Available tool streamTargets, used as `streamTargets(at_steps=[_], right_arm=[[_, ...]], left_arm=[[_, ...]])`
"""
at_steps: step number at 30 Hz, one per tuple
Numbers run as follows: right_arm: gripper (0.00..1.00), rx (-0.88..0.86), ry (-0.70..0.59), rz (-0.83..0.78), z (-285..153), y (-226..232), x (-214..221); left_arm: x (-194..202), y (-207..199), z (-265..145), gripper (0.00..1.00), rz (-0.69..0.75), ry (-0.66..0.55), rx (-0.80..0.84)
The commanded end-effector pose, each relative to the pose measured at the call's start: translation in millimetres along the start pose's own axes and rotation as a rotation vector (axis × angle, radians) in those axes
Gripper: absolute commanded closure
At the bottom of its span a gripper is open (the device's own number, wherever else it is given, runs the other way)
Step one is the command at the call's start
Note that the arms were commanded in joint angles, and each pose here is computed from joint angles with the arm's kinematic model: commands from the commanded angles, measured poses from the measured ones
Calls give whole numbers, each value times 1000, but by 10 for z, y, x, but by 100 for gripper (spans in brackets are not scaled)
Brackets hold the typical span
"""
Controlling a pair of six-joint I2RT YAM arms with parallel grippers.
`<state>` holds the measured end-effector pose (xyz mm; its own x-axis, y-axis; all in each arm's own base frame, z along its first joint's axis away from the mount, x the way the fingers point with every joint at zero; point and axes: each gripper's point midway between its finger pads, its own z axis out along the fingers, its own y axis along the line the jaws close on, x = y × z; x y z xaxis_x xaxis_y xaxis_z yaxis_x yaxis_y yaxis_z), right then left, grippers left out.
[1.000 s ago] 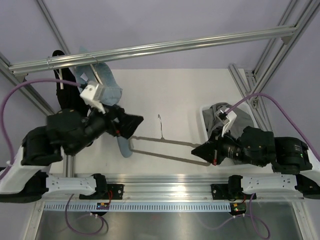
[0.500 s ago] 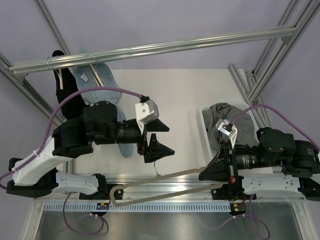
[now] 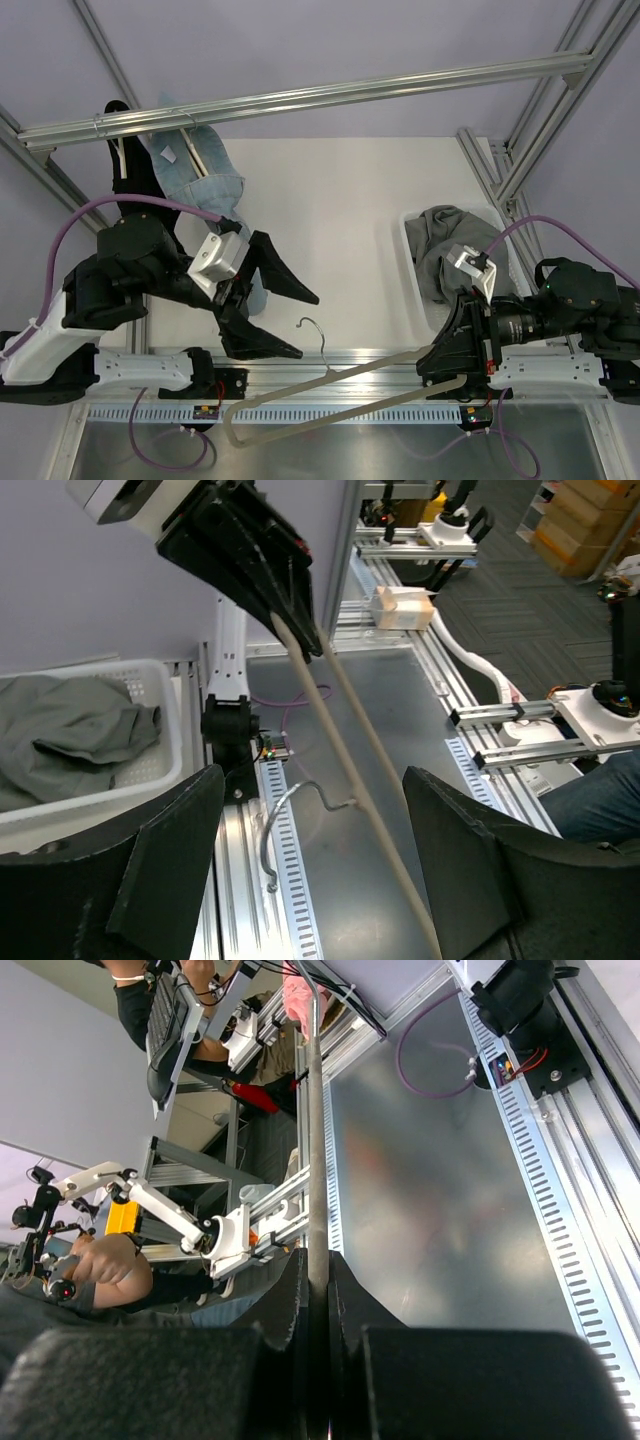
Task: Remove the skirt from the hanger
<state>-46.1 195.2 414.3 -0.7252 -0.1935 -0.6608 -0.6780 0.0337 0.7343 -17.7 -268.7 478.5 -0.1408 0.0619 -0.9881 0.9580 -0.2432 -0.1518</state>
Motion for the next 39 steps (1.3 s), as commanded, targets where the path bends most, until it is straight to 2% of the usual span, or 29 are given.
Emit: streamTargets(at_steps=[1,7,13,16,17,19,20,23,27,28,29,30,31,33,36,37,39], right_arm=[[100,-69,-34,-39,-106,173,-75],[100,-81,-36,-72,-166,238,-107],[100,-20,-19,-80,-107,166,-145],[100,16,-54,-83,-152,112,-196],[100,22,-59,-84,-160,98,-198],[100,78,-80,-81,-182,-14,-215],[100,99,-82,-82,-181,-59,-214],[100,182,-105,-80,-177,-233,-238],[100,247,-122,-96,-125,-397,-259],[100,250,-122,-101,-100,-407,-264],[100,250,-122,-101,-85,-413,-266],[100,251,-118,-105,-65,-422,-262],[100,252,-115,-105,-45,-424,-264],[100,257,-116,-107,-38,-430,-275],[100,302,-128,-105,-51,-507,-298],[100,315,-130,-102,-52,-526,-306],[100,367,-152,-103,-90,-599,-357]], left_arm=[[-70,-161,18,24,-3,-20,92],[72,-88,91,24,-39,16,79],[82,-90,132,23,-49,27,94],[140,-8,170,42,-84,58,57],[167,29,171,61,-100,69,33],[169,128,180,84,-134,65,-31],[165,156,176,92,-142,61,-51],[165,280,155,100,-180,52,-138],[152,386,129,100,-212,41,-213],[150,375,130,88,-208,41,-205],[144,373,131,65,-204,36,-204],[149,388,126,36,-204,34,-213],[108,415,74,1,-192,14,-241],[32,465,7,1,-174,-28,-285],[-208,722,-330,1,-171,-170,-512],[-304,943,-554,1,-195,-244,-685],[-393,1056,-870,1,-228,-323,-834]])
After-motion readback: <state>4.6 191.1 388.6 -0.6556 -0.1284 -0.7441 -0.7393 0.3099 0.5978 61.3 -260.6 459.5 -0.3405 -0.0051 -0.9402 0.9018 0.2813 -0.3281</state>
